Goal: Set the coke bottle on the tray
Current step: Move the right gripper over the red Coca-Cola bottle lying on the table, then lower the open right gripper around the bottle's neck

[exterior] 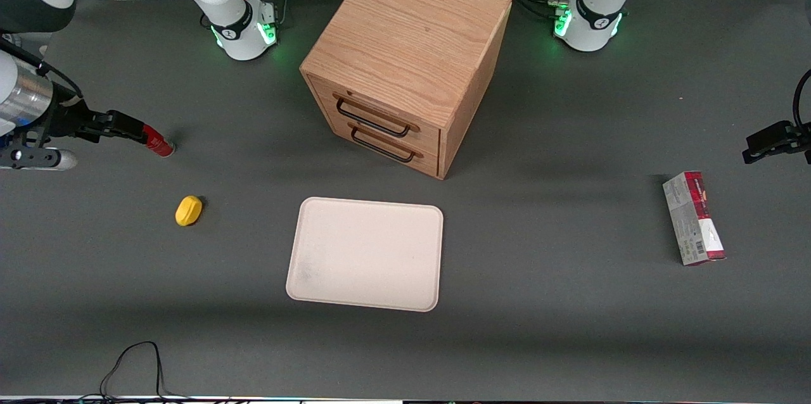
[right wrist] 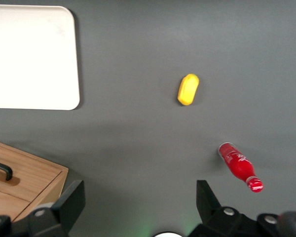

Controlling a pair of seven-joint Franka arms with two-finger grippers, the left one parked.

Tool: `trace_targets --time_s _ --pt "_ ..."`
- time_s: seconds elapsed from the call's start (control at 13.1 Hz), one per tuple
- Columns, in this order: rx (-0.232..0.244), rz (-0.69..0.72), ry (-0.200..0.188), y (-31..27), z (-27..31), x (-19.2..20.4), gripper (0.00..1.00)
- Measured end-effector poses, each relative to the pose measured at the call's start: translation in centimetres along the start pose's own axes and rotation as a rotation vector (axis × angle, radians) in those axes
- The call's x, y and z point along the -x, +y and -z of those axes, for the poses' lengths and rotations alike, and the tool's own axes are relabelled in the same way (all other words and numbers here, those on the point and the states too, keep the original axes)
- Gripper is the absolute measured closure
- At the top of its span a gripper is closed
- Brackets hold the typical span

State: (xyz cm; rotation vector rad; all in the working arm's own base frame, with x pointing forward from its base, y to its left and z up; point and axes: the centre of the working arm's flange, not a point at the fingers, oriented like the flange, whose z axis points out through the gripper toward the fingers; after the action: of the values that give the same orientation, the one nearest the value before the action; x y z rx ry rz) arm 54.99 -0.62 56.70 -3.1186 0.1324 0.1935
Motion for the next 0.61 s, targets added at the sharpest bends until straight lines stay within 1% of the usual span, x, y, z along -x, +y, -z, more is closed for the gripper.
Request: trace_targets --time_s 0.23,0.31,0.46,0.61 --pt "-0.005 0.028 -0.012 6.6 -0.3 -0.2 0.0" --pt "0.003 0.042 -0.029 9.3 -0.5 0.2 0.0" --pt "0.004 0.062 -0.049 13.1 -0.7 1.6 0.0" --pt "0.0 0.08 -0.053 15.1 -0.7 3.9 0.0"
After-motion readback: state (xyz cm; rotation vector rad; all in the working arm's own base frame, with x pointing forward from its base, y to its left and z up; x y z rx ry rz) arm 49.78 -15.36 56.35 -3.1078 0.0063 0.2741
